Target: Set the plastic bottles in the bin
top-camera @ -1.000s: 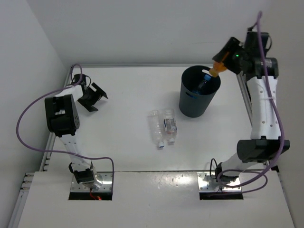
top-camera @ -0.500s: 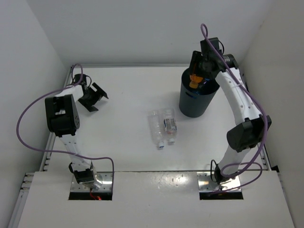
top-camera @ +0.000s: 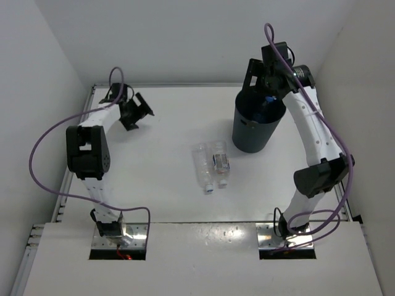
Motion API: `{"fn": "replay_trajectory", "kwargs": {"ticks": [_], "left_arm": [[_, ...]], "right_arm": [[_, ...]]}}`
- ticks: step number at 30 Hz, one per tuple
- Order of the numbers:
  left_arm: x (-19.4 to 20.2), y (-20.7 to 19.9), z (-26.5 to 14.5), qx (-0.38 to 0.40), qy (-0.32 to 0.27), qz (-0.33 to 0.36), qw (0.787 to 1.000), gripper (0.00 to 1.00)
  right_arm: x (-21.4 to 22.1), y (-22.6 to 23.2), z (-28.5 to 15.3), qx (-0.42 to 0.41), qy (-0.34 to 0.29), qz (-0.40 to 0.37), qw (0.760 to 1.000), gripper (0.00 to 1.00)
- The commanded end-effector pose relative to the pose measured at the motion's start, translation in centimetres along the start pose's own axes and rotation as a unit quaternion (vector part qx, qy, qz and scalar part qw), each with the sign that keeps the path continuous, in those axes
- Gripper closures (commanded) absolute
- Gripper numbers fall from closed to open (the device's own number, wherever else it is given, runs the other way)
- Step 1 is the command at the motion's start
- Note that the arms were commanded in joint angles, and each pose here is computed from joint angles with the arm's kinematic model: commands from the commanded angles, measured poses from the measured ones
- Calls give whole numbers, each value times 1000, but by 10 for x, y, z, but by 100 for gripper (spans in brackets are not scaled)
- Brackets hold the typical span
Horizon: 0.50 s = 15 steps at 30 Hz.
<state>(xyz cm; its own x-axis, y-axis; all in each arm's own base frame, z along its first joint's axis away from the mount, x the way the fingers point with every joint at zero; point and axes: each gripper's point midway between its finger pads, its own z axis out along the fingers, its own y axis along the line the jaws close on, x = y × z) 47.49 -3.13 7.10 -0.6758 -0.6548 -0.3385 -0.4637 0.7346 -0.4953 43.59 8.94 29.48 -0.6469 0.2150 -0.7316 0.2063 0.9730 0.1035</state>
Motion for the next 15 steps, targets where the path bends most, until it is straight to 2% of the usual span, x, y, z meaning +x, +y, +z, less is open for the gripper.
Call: {"fn": "replay_trajectory", "kwargs": {"ticks": [1,2,3,4,7,9,10,12,13,14,15], "left_arm": [[-23,-90,-53,44,-83,129,987,0],[-38,-108,-70,41,-120,157,980,0],[-39,-117,-76,33,-133,163,977,0],[-34,-134,-88,27,-153,195,968,0],[-32,-182,-132,64,-202,231,950,0],[-40,-189,-157,65,-234,221,944,0],[-54,-193,-182,79,-285,169,940,0],[-24,-153,-147,65,-240,52,967,0],[-5,-142,-141,111,-167,-37,979,0],[9,-130,-128,140,-120,-21,983,0],[38,-106,-104,154,-61,9,986,16]], "right_arm": [[-10,-8,-30,6,-19,8,1000,0],[-17,-10,-46,-1,-36,14,999,0],[-11,-10,-45,-2,-26,11,1000,0],[-17,-11,-63,-17,-42,17,999,0],[-7,-19,-90,-35,-41,31,998,0],[9,-24,-97,-40,-26,27,998,0],[21,-32,-105,-37,-18,25,999,0],[32,-41,-114,-31,-16,24,999,0],[38,-47,-125,-34,-23,26,999,0],[40,-50,-131,-37,-28,28,999,0],[40,-54,-136,-34,-36,24,998,0]]}}
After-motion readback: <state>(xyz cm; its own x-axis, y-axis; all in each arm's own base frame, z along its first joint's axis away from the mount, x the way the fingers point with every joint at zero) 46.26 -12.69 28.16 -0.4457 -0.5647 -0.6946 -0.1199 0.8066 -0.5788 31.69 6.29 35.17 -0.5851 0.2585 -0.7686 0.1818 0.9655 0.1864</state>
